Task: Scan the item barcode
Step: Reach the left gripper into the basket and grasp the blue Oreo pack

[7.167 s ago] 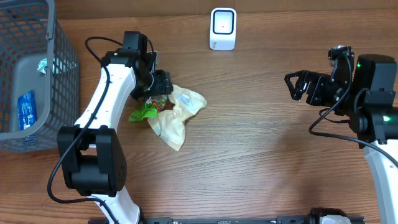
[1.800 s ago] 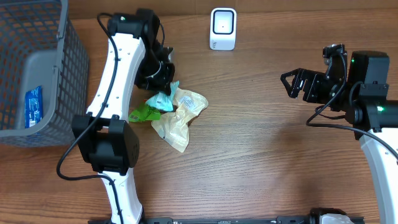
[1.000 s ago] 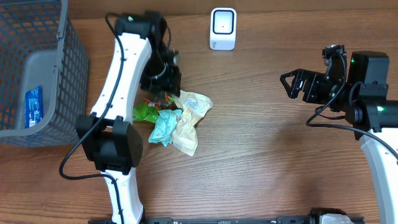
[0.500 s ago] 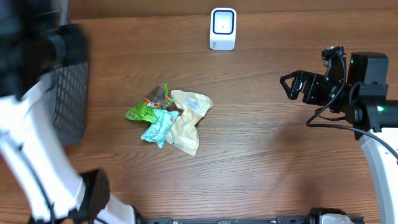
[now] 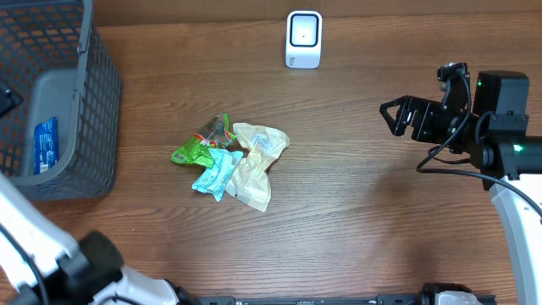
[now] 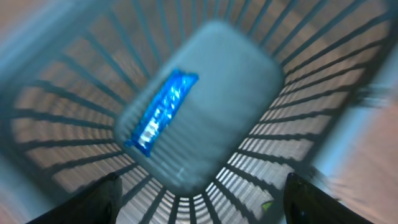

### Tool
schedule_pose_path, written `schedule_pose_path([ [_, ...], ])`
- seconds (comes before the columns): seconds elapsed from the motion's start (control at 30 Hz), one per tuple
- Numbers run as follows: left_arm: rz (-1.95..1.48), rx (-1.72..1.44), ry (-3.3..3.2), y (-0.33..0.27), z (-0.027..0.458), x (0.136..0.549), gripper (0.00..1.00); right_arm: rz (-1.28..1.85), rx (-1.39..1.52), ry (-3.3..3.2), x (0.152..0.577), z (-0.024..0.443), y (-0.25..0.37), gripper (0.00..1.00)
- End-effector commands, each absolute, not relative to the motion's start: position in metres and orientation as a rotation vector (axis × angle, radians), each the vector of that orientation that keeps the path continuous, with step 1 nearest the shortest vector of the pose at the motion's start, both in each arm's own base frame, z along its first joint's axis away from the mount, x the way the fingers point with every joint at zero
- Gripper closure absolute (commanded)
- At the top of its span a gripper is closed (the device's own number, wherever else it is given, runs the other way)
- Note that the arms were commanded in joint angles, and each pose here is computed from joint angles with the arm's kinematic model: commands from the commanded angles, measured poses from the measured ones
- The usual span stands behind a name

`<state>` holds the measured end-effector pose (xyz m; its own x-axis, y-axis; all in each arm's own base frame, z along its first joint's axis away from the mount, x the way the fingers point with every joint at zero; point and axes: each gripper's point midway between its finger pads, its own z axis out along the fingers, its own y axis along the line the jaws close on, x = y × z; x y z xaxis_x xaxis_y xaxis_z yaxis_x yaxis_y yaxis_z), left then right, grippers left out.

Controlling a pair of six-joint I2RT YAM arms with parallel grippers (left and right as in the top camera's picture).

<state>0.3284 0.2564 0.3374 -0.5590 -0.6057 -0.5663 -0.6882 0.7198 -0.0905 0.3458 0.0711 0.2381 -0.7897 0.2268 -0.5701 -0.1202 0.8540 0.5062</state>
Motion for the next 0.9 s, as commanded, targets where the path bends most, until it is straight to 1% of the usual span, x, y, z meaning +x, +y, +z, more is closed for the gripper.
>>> schedule_pose_path([
  [0.0,0.138,-1.064,2.469,0.278,0.272,0.350,0.28,0.713,0.069,2.363,0.347,0.244,0.072,0.00],
  [0.13,0.201,-1.115,2.565,0.303,0.219,0.361,0.28,0.713,0.069,2.363,0.347,0.244,0.072,0.00],
  [0.23,0.282,-1.139,2.621,0.319,0.189,0.362,0.28,0.712,0.068,2.362,0.347,0.244,0.072,0.00],
  [0.27,0.343,-1.139,2.674,0.330,0.166,0.362,0.28,0.712,0.068,2.360,0.347,0.244,0.072,0.00],
  [0.33,0.420,-1.160,2.726,0.341,0.141,0.358,0.28,0.712,0.068,2.361,0.347,0.244,0.072,0.00],
  [0.43,0.438,-1.116,2.809,0.345,0.113,0.358,0.28,0.712,0.069,2.363,0.347,0.244,0.072,0.00],
  [0.63,0.412,-1.037,2.939,0.347,0.063,0.360,0.30,0.713,0.070,2.368,0.346,0.243,0.072,0.00],
  [0.77,0.400,-1.033,2.969,0.347,0.043,0.361,0.32,0.713,0.071,2.368,0.346,0.243,0.072,0.00],
  [0.83,0.397,-1.034,2.974,0.348,0.038,0.361,0.34,0.713,0.071,2.367,0.346,0.243,0.072,0.00],
  [0.87,0.396,-1.034,2.976,0.348,0.035,0.362,0.41,0.713,0.071,2.367,0.346,0.243,0.072,0.00],
])
